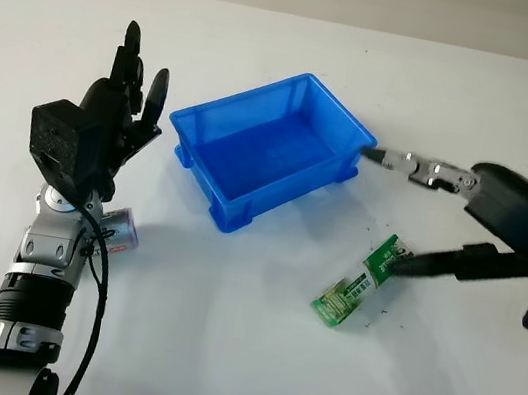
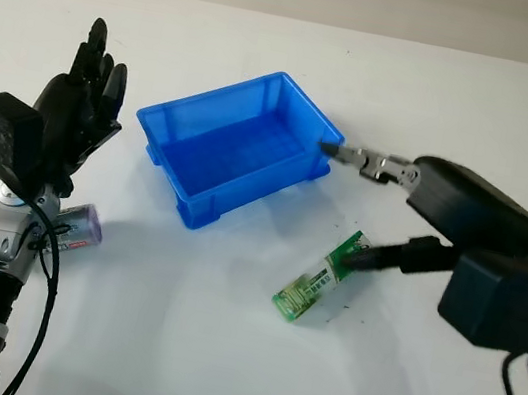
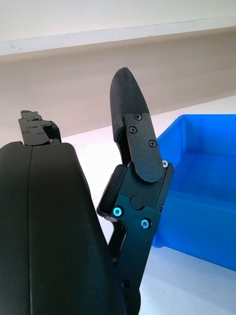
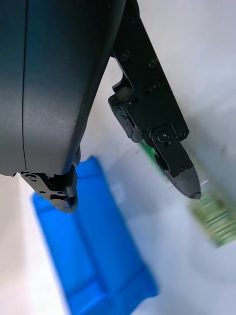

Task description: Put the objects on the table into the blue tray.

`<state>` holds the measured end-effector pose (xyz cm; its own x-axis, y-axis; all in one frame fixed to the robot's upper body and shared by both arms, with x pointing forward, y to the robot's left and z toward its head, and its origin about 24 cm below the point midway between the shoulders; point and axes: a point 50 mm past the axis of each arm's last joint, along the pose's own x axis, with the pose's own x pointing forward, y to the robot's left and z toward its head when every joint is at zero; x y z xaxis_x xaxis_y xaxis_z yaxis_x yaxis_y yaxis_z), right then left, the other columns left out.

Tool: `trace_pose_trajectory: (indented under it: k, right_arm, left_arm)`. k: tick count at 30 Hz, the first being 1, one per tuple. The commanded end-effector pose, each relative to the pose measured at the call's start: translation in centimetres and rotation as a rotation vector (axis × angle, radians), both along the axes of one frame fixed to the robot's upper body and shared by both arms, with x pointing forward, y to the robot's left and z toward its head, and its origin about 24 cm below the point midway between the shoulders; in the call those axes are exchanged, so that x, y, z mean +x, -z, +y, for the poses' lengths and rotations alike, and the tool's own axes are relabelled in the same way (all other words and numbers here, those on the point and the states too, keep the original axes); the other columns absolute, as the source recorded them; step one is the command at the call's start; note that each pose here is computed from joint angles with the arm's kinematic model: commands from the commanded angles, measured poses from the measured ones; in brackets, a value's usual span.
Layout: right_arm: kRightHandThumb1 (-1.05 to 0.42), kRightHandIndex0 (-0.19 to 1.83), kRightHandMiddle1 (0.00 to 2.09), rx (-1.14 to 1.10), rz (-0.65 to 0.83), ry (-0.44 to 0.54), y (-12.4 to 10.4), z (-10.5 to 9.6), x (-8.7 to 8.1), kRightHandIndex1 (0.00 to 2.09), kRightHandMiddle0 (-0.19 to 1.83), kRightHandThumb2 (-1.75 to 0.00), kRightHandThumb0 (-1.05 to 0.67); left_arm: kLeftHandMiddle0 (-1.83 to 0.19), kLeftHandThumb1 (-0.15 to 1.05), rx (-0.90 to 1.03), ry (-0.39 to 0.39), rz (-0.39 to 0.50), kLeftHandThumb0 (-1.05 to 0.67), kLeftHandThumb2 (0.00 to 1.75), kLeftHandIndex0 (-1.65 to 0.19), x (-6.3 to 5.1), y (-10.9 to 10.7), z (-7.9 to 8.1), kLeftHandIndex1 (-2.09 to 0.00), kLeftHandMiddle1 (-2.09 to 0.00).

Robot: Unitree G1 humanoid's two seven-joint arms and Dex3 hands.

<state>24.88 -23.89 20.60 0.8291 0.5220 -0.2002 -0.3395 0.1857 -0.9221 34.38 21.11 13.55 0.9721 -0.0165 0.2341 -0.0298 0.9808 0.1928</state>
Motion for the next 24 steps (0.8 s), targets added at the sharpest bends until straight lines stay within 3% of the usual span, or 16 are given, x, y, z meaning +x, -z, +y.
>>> trace_pose_trajectory:
  k: [1,11,20,21,22,24]
  right_arm:
    - [-0.77,0.23,0.06,-0.067,-0.005,-0.027,-0.3,0.3,-0.6,0.08,0.25,-0.04,-0.43]
    - [-0.75,0.33,0.08,-0.226,-0.074,-0.13,1.7,1.5,-0.9,0.1,0.34,-0.05,-0.4]
    - [-0.79,0.46,0.14,-0.123,-0.091,-0.217,5.4,2.4,-0.5,0.16,0.48,-0.06,-0.31]
    - [-0.79,0.49,0.22,-0.117,-0.094,-0.226,5.9,2.5,-0.4,0.21,0.49,-0.06,-0.3]
    - [-0.81,0.43,0.59,-0.112,-0.102,-0.238,6.3,2.7,-0.4,0.47,0.35,-0.06,-0.29]
    - [-0.83,0.27,1.07,-0.106,-0.127,-0.263,6.9,2.8,-0.3,1.08,0.25,-0.06,-0.3]
  left_arm:
    - [0.19,1.05,0.005,0.005,-0.014,-0.76,0.64,0.19,0.0,-0.2,-0.2,0.0,0.0]
    - [0.19,1.05,0.006,0.003,-0.009,-0.77,0.64,0.19,-0.1,-0.1,-0.2,0.0,0.0]
    - [0.19,1.05,0.009,-0.002,-0.006,-0.78,0.63,0.19,-0.1,-0.1,-0.2,0.0,0.0]
    - [0.19,1.05,0.011,-0.001,-0.006,-0.77,0.63,0.19,-0.1,-0.1,-0.2,0.0,0.0]
    - [0.19,1.05,0.012,0.001,-0.007,-0.77,0.64,0.19,-0.1,-0.1,-0.3,0.0,0.0]
    - [0.19,1.05,0.008,0.003,-0.007,-0.76,0.64,0.19,-0.1,-0.1,-0.2,0.0,0.0]
